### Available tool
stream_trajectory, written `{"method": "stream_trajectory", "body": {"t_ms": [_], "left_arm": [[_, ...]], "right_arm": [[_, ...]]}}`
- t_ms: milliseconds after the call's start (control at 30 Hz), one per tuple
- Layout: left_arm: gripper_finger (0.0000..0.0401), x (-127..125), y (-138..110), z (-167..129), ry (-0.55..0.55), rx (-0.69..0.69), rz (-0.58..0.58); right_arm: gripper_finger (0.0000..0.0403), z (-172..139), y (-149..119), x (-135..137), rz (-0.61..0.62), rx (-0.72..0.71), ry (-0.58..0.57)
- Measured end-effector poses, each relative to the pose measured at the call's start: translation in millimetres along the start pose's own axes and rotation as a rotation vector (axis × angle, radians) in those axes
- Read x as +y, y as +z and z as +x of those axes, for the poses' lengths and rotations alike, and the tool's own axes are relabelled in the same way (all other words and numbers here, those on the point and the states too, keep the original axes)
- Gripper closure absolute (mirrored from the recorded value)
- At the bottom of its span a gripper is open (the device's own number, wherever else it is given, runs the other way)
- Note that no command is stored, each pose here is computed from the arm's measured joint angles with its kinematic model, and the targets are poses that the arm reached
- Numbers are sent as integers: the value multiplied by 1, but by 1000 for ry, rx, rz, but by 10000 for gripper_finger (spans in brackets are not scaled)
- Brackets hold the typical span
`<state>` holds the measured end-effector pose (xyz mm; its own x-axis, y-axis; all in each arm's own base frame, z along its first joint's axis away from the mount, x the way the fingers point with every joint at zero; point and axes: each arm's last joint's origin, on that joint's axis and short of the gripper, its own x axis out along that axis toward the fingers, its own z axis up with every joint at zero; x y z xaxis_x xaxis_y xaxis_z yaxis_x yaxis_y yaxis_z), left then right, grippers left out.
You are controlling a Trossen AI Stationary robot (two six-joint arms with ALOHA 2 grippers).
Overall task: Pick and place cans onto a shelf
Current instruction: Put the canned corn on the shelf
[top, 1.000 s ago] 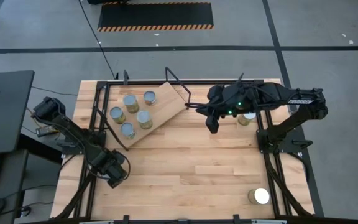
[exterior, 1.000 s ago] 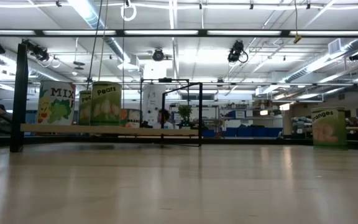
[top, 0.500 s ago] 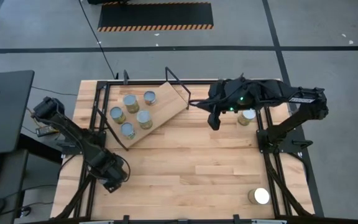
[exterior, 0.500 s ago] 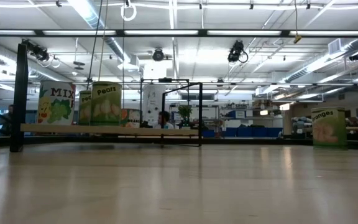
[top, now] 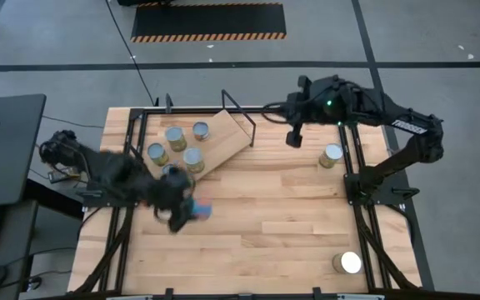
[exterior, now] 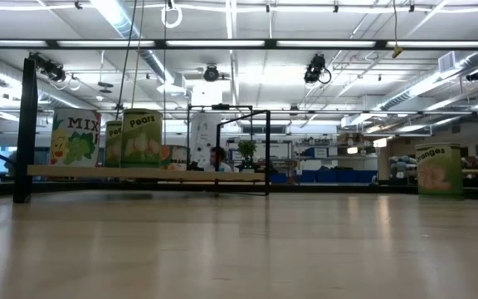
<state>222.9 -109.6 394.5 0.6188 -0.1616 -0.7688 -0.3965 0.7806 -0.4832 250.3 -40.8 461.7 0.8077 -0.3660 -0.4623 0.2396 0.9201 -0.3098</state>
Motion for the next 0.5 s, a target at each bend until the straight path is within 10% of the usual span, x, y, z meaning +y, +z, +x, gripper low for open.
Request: {"method": "stream_trajectory", "body": {"t_ms": [267,500], "left_arm": [[112,14,96,-38,28,-410,-2],[112,58,172,-25,184,-329,-19]], "right_arm": [[391,-21,-11,-32,-36,23,-103],[391,-24,-19,-46,6,58,-112]]}}
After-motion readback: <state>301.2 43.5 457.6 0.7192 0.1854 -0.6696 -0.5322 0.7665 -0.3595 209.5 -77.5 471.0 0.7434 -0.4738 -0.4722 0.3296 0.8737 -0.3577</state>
